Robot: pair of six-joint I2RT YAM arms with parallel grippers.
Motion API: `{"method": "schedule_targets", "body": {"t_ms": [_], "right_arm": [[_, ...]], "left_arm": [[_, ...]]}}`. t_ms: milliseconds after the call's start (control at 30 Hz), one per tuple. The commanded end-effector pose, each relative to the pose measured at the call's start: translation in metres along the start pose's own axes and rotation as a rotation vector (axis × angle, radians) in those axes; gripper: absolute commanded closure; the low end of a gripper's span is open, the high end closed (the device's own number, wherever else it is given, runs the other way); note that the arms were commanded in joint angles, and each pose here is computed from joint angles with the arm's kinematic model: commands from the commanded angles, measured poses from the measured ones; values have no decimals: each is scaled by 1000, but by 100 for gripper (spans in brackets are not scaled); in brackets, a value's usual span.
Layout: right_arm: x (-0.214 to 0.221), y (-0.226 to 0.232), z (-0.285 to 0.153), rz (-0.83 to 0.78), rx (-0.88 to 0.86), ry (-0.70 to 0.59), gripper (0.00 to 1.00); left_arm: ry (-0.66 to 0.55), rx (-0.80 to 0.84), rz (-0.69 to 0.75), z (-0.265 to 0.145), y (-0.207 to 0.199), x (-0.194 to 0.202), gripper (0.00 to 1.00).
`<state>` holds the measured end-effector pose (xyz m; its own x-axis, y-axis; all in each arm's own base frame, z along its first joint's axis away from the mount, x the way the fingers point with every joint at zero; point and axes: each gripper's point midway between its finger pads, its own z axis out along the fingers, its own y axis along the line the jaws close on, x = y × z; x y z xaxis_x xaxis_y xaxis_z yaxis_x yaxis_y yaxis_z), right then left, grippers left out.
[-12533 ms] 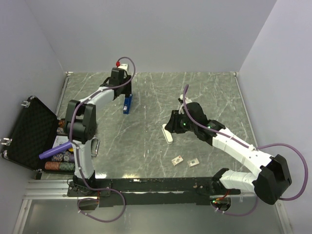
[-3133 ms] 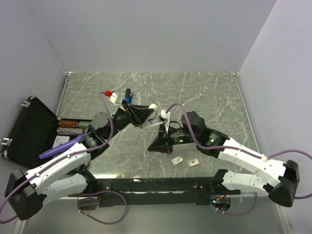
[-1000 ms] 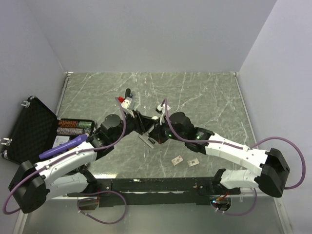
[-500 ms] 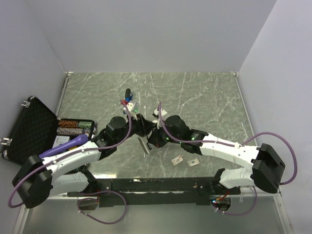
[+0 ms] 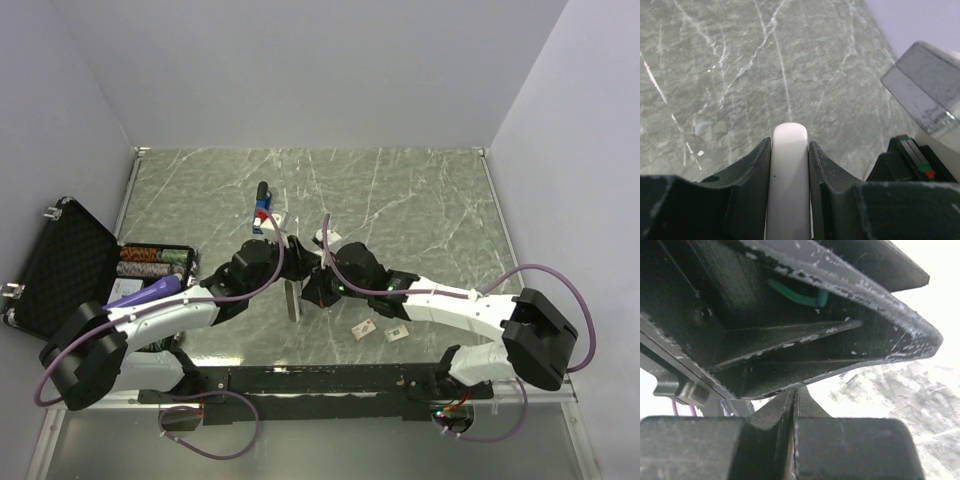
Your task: Unload the staples from the stapler
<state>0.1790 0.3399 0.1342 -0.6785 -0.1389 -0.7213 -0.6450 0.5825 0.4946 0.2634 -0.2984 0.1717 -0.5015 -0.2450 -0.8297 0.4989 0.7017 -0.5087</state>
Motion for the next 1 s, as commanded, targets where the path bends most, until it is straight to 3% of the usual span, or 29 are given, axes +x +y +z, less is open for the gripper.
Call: {"method": "schedule_targets", "body": {"t_ms": [0,400,967], "right_arm": [[-14,33,5,36,-143,-60,100],[-10,33,10,59,-156,-57,100],[-29,14,-10,-32,-6,-100,100]], "left_arm": [[-129,-28,-35,14,-8,-33,99],[-116,-85,-32,20,0,-24,99],[-188,-23,-14,-20,-24,-65,99]]}}
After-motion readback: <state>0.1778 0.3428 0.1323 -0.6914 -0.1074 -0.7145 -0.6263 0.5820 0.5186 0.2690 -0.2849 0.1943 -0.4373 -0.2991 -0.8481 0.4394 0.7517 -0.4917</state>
